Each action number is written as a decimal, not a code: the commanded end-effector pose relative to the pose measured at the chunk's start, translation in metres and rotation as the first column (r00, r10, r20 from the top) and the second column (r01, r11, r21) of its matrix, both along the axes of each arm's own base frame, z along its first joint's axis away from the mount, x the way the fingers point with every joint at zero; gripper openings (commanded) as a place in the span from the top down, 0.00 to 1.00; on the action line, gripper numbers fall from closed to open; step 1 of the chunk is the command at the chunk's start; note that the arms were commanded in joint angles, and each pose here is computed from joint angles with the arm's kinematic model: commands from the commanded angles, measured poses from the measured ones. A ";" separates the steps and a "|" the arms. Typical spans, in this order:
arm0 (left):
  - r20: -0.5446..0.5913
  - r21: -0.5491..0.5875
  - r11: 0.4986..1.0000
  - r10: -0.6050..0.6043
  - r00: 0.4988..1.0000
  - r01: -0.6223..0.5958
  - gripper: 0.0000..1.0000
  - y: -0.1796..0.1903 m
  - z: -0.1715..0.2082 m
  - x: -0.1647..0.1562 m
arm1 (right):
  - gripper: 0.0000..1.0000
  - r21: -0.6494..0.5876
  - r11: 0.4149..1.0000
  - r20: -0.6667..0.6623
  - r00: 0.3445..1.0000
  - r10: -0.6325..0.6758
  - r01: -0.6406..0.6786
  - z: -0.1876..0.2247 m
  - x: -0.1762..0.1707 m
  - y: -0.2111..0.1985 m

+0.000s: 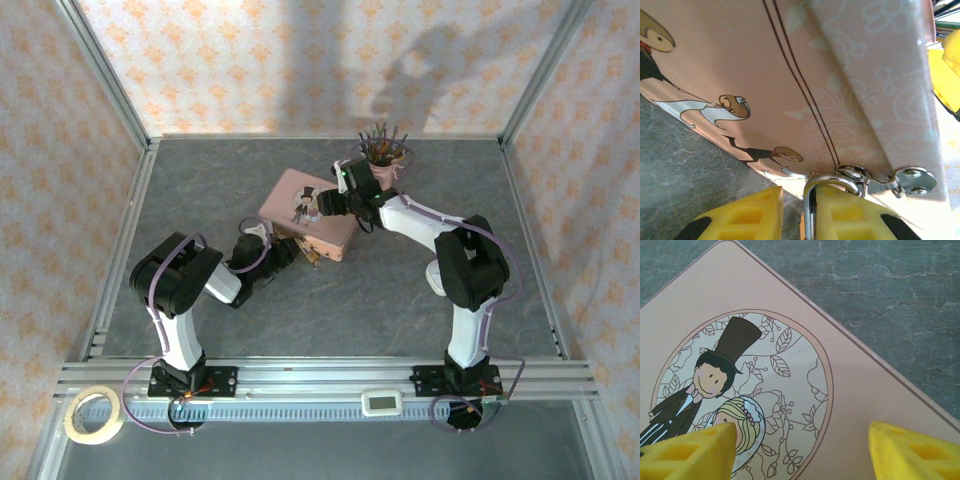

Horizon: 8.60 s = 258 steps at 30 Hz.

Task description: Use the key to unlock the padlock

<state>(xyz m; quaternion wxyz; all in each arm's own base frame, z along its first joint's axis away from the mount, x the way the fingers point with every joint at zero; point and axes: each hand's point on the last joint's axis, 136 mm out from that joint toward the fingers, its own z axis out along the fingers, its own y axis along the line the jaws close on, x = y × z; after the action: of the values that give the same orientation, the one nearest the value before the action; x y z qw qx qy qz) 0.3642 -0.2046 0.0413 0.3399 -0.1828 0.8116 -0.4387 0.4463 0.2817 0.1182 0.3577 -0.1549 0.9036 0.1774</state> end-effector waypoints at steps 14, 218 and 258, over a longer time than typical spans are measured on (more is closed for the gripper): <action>-0.005 -0.130 0.979 0.155 0.988 -0.154 0.77 0.006 0.006 0.010 | 0.31 0.061 0.998 -0.054 0.998 0.013 -0.010 -0.006 -0.026 -0.001; 0.048 -0.406 0.650 0.717 0.696 -0.642 1.00 0.097 0.049 0.013 | 0.47 0.270 0.787 -0.283 0.827 -0.486 0.555 -0.075 -0.016 -0.050; 0.026 0.166 0.978 0.121 0.992 -0.124 1.00 0.028 0.065 -0.080 | 0.00 0.124 0.885 0.067 0.887 -0.458 0.448 0.028 -0.061 -0.118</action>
<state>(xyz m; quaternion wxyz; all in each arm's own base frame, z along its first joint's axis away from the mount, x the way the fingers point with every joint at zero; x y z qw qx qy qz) 0.3058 -0.1694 0.1430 0.4460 -0.2440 0.7605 -0.4040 0.3943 0.2000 0.1596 0.4300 0.0520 0.8766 0.2095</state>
